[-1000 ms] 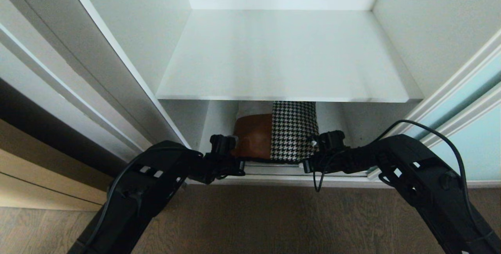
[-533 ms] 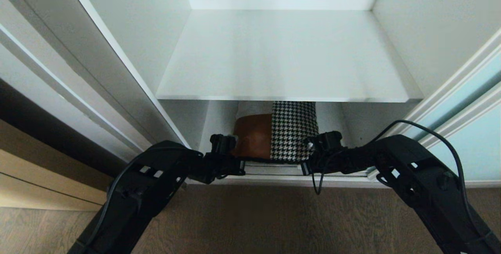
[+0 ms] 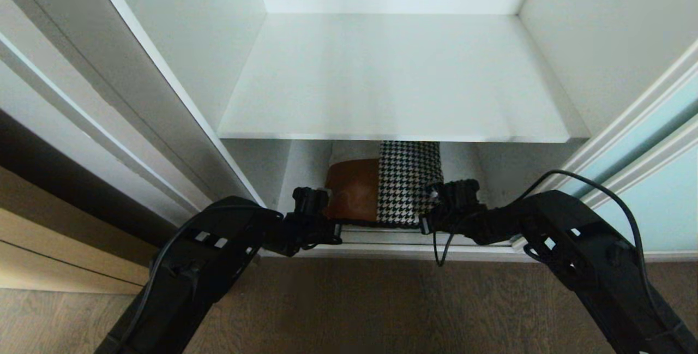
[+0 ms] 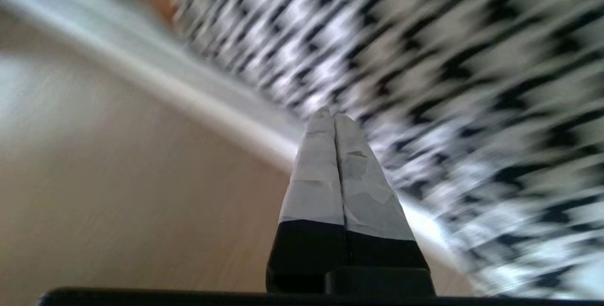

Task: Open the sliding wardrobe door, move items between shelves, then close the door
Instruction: Place the pillow on the lower shelf

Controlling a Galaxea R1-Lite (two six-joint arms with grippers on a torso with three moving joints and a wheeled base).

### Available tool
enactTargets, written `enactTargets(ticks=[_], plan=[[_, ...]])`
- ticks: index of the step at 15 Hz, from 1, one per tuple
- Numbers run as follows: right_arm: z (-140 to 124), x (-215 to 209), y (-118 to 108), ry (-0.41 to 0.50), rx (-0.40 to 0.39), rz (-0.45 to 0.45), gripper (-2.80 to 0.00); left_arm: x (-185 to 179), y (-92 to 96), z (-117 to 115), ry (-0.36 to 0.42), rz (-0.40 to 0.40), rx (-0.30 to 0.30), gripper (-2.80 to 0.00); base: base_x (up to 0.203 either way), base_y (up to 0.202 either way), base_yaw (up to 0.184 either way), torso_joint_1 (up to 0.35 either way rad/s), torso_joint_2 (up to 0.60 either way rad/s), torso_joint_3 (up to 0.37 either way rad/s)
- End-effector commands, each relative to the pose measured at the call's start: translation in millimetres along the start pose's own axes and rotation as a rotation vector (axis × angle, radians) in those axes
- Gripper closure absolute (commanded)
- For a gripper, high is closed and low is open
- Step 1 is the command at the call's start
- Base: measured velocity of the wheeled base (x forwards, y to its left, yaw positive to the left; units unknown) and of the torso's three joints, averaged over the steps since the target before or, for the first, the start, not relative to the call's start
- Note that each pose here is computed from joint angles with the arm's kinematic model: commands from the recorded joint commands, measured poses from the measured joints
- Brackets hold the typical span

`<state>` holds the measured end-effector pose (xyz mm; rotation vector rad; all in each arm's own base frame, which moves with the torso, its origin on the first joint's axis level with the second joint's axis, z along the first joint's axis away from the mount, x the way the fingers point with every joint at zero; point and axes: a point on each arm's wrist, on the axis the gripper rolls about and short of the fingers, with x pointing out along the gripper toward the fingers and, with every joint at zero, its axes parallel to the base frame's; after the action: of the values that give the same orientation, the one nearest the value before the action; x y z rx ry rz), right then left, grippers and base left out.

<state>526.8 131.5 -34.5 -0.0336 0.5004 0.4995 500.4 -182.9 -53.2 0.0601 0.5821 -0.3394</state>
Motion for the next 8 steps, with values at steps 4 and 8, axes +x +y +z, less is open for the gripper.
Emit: enactTargets(ticks=[4,8], plan=[[-16.4,6.0,-12.5,0.003,-0.031,-0.056,0.00,0.1,-0.5,0.5,-0.002,-0.002,-0.001,0.00,0.000,0.000,0.000,0.000,0.00,0.000],[-16.0,4.1,-12.8,0.028,-0.024,-0.055,0.00,0.2,-1.2,2.6,0.009,-0.020,0.003,0.00,0.000,0.000,0.000,0.000,0.00,0.000]])
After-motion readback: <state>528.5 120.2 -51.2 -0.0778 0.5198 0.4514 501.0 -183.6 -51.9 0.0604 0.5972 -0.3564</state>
